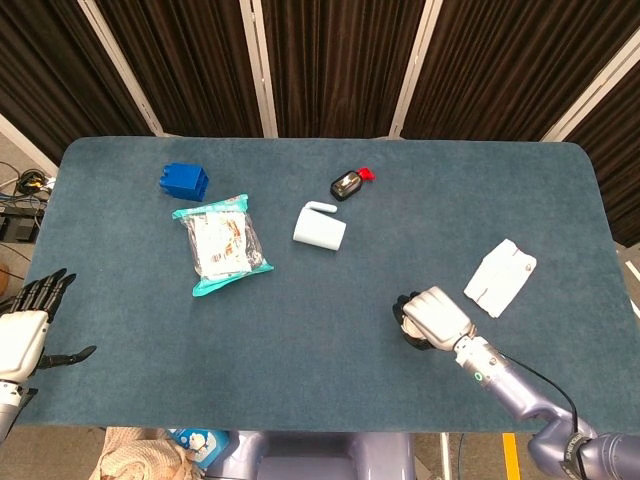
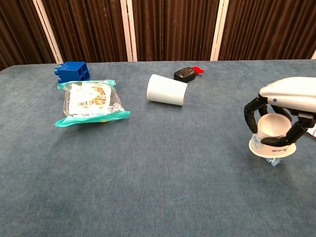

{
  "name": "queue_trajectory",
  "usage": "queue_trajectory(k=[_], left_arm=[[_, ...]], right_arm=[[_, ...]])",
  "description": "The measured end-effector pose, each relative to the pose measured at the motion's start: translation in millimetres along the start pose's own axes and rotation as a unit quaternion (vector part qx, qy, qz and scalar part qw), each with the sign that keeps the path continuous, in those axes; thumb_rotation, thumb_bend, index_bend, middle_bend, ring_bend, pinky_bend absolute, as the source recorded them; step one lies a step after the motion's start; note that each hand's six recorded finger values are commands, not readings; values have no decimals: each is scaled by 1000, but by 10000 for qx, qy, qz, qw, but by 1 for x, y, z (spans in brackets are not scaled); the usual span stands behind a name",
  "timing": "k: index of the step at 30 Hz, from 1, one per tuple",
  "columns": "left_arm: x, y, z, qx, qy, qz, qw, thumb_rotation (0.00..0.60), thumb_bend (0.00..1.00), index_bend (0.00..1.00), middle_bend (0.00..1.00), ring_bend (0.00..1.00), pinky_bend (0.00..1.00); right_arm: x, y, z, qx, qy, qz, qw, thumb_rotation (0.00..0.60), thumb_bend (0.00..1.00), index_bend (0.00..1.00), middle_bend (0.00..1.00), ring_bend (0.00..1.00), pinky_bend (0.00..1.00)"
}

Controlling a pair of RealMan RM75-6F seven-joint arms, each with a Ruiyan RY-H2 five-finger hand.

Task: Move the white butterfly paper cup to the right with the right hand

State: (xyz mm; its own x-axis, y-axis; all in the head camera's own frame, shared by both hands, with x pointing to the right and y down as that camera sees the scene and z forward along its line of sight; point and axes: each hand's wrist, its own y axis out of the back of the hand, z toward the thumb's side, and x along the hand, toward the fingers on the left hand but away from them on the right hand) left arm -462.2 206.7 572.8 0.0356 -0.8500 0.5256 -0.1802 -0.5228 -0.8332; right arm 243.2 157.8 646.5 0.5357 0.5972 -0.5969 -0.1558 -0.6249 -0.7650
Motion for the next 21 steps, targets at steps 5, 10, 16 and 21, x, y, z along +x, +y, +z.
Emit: queue_trajectory(k=[5, 10, 16, 21], left_arm=[[0, 0, 0, 3, -7, 11, 10000, 600, 0, 0, 0, 0, 0], [-1, 0, 0, 15, -9, 6, 10000, 600, 0, 0, 0, 0, 0], [0, 1, 0, 9, 0, 28, 10000, 600, 0, 0, 0, 0, 0], [-1, 1, 0, 12, -3, 31, 10000, 600, 0, 0, 0, 0, 0]], right_arm=[[3, -3, -2, -98, -67, 62, 9999, 600, 394, 597, 458, 520, 643], [3, -9, 1, -223, -75, 79, 9997, 600, 394, 597, 458, 520, 643], [2, -15, 1, -309, -130, 95, 9994, 600, 394, 591, 457, 519, 584], [2, -20, -5, -215, -227, 124, 9994, 600, 394, 163, 266, 298, 421]])
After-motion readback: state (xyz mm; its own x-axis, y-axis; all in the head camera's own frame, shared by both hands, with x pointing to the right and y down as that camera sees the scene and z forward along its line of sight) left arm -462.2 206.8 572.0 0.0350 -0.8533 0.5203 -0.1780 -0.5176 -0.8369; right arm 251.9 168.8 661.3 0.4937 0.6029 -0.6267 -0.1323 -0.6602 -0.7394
